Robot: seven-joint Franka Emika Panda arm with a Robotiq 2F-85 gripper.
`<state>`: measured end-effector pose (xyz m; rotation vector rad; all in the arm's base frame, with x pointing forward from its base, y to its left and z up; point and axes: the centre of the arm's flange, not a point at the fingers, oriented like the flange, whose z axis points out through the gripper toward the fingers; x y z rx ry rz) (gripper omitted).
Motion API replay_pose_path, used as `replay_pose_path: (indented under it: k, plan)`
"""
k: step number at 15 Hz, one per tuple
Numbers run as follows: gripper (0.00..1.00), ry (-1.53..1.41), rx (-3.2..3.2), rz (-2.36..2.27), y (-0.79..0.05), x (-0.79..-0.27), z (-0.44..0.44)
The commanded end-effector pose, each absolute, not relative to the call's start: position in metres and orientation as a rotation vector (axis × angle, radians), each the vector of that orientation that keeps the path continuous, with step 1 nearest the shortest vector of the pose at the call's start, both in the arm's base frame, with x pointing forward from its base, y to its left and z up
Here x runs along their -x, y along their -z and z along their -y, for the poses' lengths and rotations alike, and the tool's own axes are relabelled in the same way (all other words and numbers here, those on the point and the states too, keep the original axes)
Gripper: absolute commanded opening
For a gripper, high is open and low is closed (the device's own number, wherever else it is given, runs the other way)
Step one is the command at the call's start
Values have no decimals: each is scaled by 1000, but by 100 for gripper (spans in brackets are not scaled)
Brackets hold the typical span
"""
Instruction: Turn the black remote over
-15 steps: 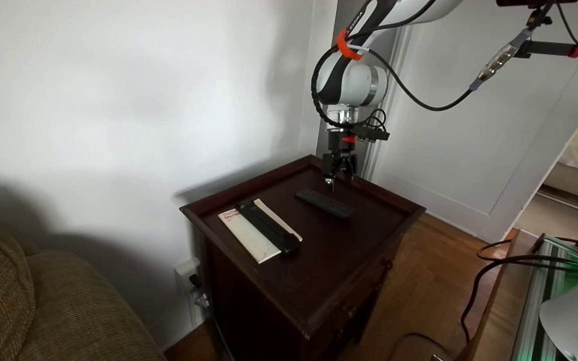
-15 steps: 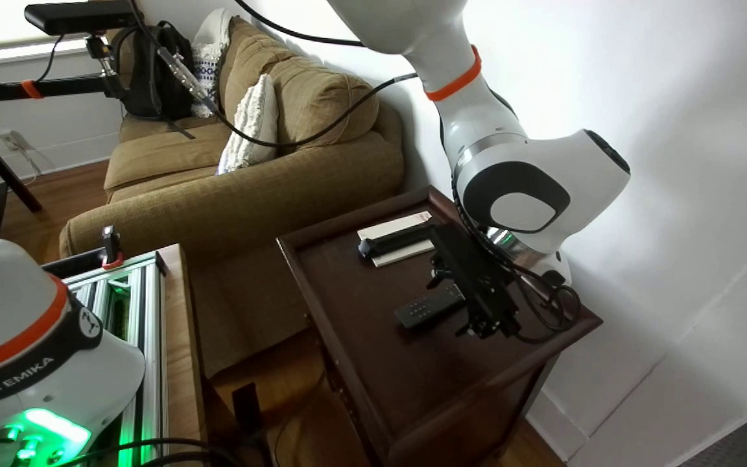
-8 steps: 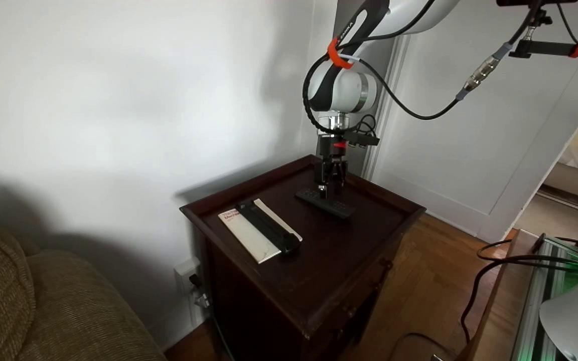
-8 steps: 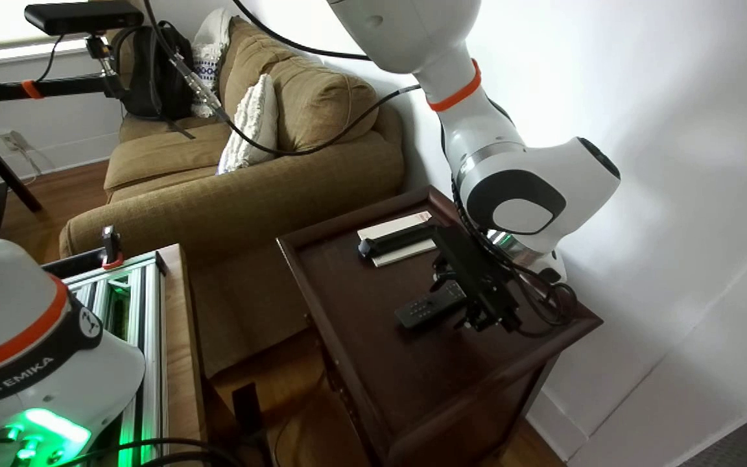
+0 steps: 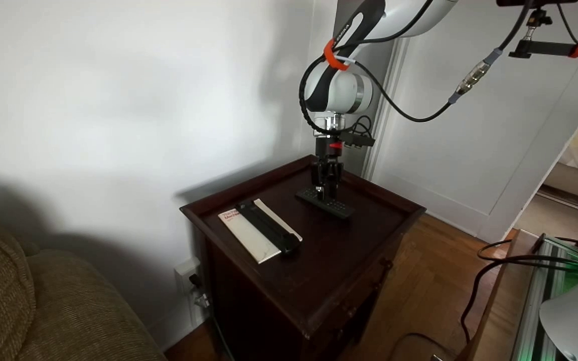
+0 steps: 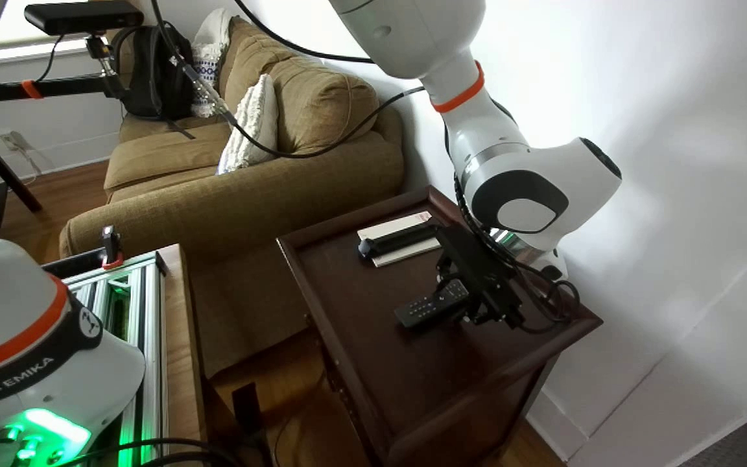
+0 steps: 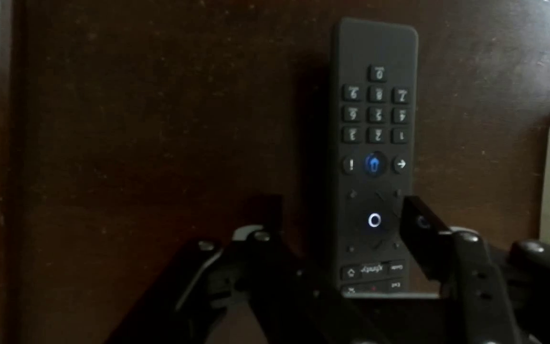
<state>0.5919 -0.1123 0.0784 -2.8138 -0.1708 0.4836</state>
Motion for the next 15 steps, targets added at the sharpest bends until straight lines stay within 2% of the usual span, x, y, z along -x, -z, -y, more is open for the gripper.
replay_pose_path:
  k: [1,3,5,6,11,12,13,15]
  plan:
    - [96,-493,2802,187,-65,-599,117]
    - [100,-499,2796,189,-62,-600,117]
    - [75,-508,2790,194,-61,-601,116]
    - [75,-511,2787,196,-61,-601,116]
    - [36,-519,2771,205,-63,-604,115]
    - [45,-523,2764,209,-64,-604,113]
    - [72,-526,2758,213,-65,-605,112]
    - [72,-532,2753,217,-63,-604,112]
